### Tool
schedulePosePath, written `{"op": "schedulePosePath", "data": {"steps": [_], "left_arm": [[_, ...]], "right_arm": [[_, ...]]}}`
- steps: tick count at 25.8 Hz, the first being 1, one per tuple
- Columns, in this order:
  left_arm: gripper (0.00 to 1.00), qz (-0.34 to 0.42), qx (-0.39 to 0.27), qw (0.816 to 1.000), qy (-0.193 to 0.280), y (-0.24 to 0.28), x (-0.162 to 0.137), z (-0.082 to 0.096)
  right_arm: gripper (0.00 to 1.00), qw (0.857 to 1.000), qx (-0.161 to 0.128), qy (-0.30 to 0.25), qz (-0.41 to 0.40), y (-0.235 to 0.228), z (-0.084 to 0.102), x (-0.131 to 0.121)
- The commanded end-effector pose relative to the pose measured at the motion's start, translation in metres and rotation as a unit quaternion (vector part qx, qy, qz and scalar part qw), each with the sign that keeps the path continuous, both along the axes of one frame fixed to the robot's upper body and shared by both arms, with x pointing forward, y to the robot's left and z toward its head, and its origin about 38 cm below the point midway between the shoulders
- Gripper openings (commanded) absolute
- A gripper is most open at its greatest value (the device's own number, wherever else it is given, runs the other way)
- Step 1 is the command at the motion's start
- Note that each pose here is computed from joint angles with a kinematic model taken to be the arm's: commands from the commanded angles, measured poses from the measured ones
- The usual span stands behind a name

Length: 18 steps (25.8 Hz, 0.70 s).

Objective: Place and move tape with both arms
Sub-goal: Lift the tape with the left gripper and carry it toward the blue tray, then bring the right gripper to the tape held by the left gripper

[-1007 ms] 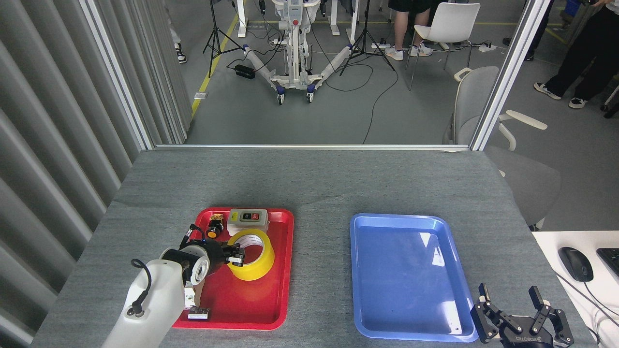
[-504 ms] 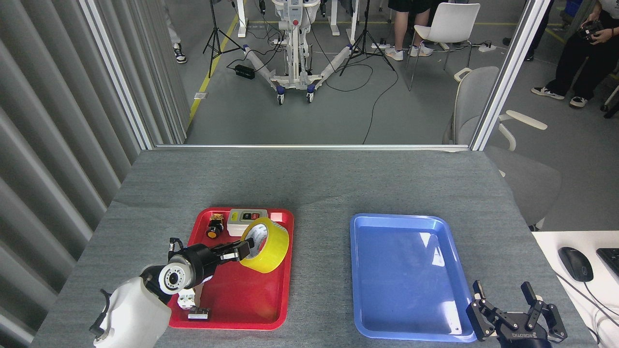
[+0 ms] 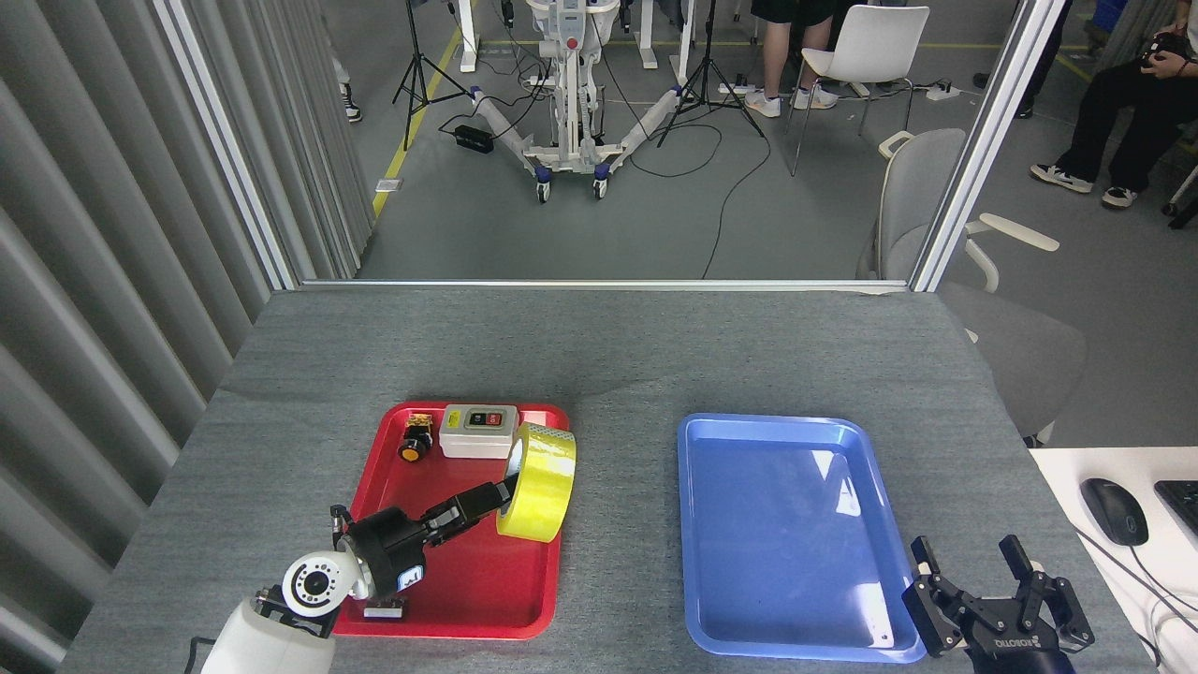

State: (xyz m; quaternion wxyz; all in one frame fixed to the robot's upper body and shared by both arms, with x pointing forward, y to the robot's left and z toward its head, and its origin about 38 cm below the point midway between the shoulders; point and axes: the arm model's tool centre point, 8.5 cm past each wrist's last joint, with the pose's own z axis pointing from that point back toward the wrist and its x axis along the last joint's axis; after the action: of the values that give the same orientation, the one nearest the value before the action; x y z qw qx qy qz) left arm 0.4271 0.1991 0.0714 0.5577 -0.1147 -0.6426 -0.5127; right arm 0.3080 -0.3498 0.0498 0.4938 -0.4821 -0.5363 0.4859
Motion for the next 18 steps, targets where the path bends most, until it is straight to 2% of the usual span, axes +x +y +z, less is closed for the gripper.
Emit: {"op": "schedulePosePath", "data": {"steps": [1, 7, 11, 13, 15, 18], "left_arm": [[0.2, -0.036, -0.038, 0.999, -0.011, -0.009, -0.032, -0.005], [0.21, -0.096, -0.048, 0.994, -0.03, -0.037, -0.085, -0.016], [0.21, -0.105, -0.052, 0.993, -0.034, -0.043, -0.095, -0.015], [0.21, -0.102, -0.058, 0.993, -0.029, -0.05, -0.094, -0.016], [0.21, -0.088, -0.063, 0.994, 0.0, -0.059, -0.089, -0.017], [0.21, -0.07, -0.07, 0.995, 0.032, -0.072, -0.076, -0.011]], "right_arm": [[1.0, 1.0, 0.0, 0.0, 0.001, 0.0, 0.0, 0.0], [1.0, 1.0, -0.003, -0.013, 0.002, -0.004, 0.0, -0.002], [0.99, 1.0, 0.006, -0.014, 0.01, 0.0, 0.002, -0.001], [0.99, 0.999, 0.027, -0.018, 0.018, 0.002, 0.002, -0.001], [0.99, 0.996, 0.068, -0.022, 0.053, 0.014, 0.006, 0.001], [0.99, 0.99, 0.101, 0.007, 0.101, 0.01, 0.012, 0.006]]}}
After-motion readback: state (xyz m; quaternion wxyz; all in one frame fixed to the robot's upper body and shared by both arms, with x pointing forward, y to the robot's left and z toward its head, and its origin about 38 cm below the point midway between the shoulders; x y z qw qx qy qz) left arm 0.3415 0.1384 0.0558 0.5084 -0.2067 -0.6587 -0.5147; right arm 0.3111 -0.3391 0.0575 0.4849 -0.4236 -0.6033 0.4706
